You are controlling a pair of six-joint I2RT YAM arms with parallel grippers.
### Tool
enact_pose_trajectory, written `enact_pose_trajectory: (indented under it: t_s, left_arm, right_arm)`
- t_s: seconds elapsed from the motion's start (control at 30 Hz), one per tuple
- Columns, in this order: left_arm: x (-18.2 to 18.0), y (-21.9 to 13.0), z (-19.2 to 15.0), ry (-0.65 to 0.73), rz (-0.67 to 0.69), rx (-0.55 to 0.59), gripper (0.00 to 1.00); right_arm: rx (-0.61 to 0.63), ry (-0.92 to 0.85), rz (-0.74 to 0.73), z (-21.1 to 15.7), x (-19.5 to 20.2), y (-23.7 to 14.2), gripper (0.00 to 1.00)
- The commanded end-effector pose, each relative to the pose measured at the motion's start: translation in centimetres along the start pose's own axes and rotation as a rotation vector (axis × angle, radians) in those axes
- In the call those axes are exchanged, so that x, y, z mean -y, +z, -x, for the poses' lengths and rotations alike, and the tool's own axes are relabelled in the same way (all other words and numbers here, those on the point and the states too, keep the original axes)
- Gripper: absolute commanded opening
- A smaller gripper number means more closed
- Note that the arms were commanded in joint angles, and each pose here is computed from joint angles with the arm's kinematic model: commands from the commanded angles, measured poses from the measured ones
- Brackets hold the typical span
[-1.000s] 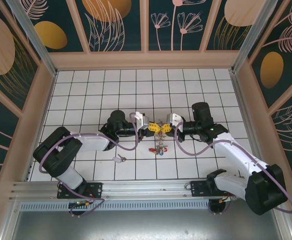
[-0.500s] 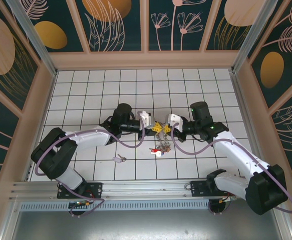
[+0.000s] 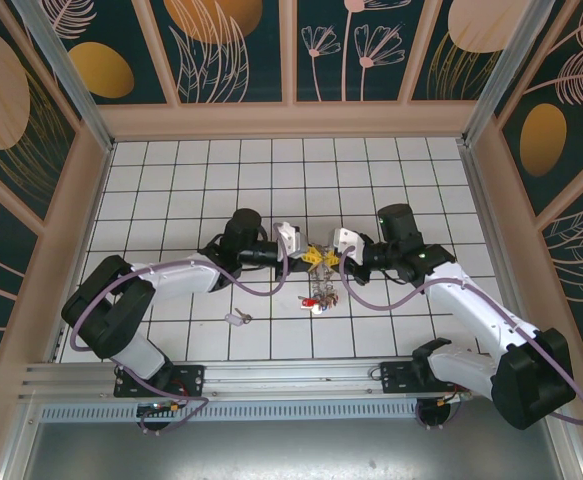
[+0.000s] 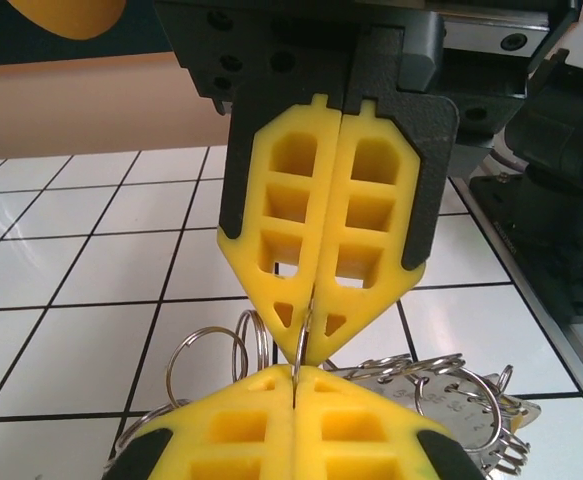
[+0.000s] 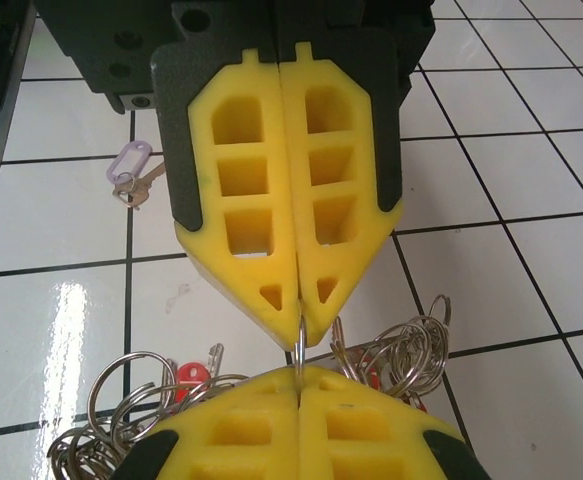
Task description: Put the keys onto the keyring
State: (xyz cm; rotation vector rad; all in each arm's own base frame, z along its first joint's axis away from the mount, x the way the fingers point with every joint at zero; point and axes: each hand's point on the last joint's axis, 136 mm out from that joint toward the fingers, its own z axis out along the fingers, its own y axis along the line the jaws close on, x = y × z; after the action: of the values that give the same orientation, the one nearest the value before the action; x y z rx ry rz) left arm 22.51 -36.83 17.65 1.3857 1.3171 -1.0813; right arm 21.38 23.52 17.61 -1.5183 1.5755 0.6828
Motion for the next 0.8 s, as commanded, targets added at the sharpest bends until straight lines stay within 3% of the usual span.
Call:
enact_pose_trajectory:
  t_s: [0.0, 0.33, 0.4, 0.6, 0.67, 0.77]
  left_arm:
    - [0.3, -0.5, 3.2, 0.026, -0.005, 0.122, 0.0]
    - [1.1, -0.7, 3.8, 0.029, -0.04, 0.173, 0.0]
    - [1.2, -0.7, 3.7, 0.027, -0.041, 0.176, 0.0]
    - [0.6, -0.5, 2.9, 0.014, -0.016, 0.134, 0.01]
    - [0.5, -0.2, 2.0, 0.011, -0.021, 0.085, 0.14]
    - [0.6, 0.1, 0.3, 0.018, -0.034, 0.008, 0.18]
  right_arm:
    - [0.085, -0.053, 0.022, 2.5, -0.3, -0.4, 0.05]
    - [0.115, -0.035, 0.035, 2.6, -0.3, -0.1, 0.13]
    - [0.115, -0.035, 0.035, 2.6, -0.2, 0.1, 0.0]
    - [0.122, -0.048, 0.033, 2.9, 0.0, 0.0, 0.0]
    - [0.123, -0.056, 0.028, 3.0, 0.0, -0.1, 0.0]
    - [0.127, -0.067, 0.028, 3.2, 0.0, -0.2, 0.0]
